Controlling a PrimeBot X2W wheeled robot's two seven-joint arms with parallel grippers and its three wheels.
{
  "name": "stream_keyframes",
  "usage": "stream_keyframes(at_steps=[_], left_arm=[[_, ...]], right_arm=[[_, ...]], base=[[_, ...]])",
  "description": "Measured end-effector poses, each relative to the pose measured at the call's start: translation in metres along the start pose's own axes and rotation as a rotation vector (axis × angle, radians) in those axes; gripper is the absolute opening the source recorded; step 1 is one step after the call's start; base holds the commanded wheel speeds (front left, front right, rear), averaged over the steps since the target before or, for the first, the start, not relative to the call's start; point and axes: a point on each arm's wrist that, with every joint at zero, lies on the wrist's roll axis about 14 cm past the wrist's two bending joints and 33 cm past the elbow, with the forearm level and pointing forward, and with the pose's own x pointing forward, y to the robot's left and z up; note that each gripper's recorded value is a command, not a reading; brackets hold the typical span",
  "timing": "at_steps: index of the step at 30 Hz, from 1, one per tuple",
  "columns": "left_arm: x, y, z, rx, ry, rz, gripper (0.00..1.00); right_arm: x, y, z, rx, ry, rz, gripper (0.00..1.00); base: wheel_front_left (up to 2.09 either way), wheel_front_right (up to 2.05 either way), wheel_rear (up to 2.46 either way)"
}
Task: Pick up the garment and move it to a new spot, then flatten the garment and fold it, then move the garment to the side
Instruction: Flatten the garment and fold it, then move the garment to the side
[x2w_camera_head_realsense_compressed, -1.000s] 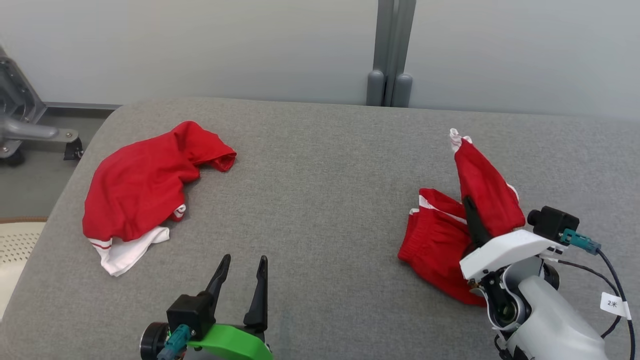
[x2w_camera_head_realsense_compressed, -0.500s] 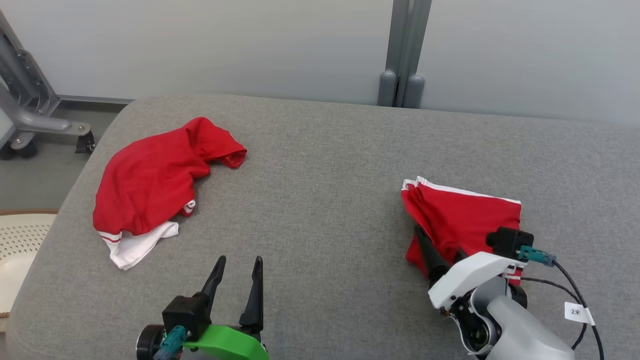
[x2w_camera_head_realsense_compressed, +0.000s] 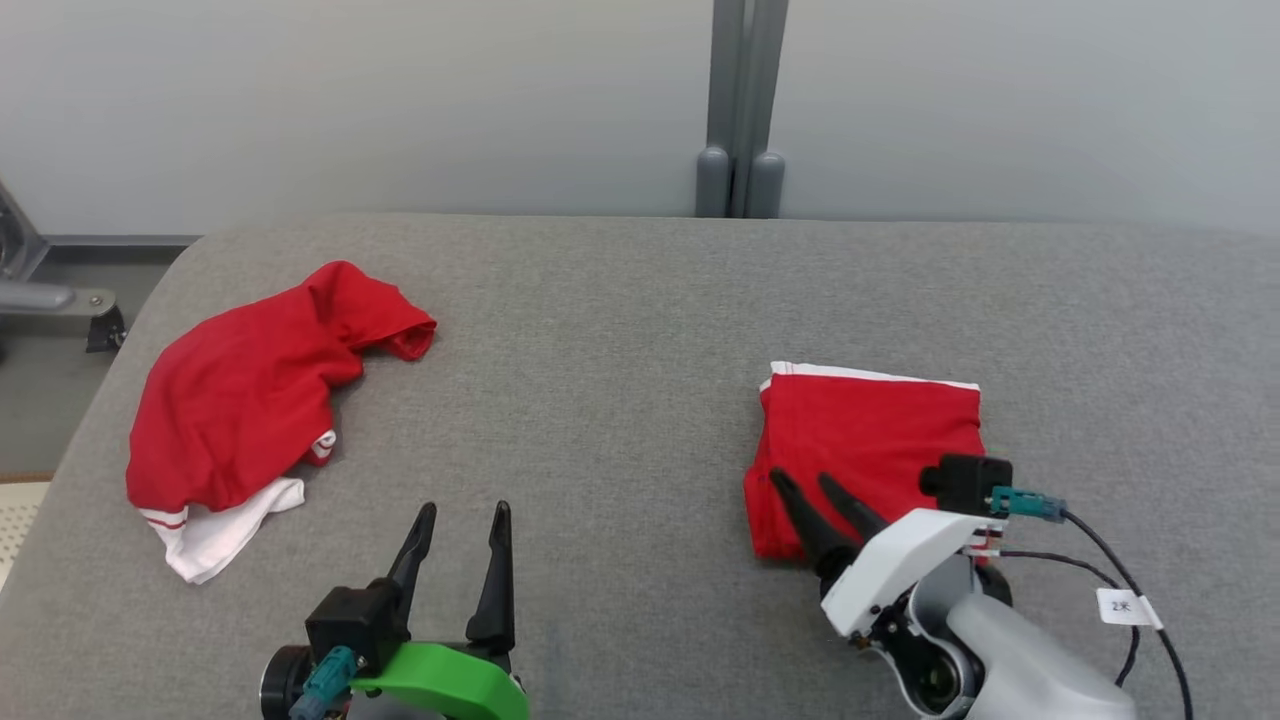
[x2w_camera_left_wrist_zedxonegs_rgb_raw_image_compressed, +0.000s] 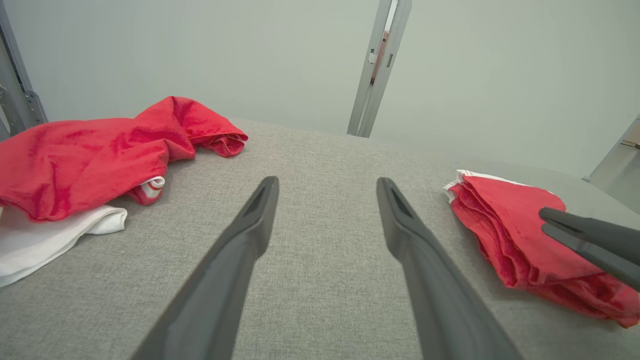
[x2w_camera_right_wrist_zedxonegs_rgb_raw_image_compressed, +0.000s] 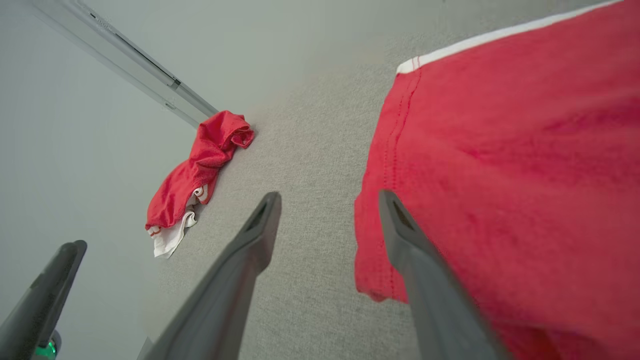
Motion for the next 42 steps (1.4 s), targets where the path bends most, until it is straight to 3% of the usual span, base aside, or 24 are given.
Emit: stream_keyframes(at_steps=[10,12,15,31,42], left_arm=[[0.021,-0.028,0.018,-0.011,-0.054,-0.086,1.0],[0.029,-0.035,0.021,-0.011,-0.065,-0.109,1.0],[0.031,-0.042,0.019,-0.003,-0.059,-0.13,1.0],[0.017,-0.039,0.002,0.025,-0.01,-0.125,1.0],[0.024,-0.036,-0.007,0.028,0.016,-0.118,1.0]], right_arm=[[-0.05,-0.066,0.085,-0.33,-0.217,-0.132,1.0],[-0.084,-0.079,0.123,-0.434,-0.36,-0.21,1.0],[-0.103,-0.08,0.125,-0.495,-0.408,-0.251,1.0],[-0.111,-0.074,0.109,-0.508,-0.433,-0.291,1.0],[-0.078,-0.119,0.079,-0.483,-0.245,-0.349,1.0]], base=[[0.0,0.0,0.0],[0.0,0.0,0.0],[0.0,0.0,0.0],[0.0,0.0,0.0],[0.0,0.0,0.0]])
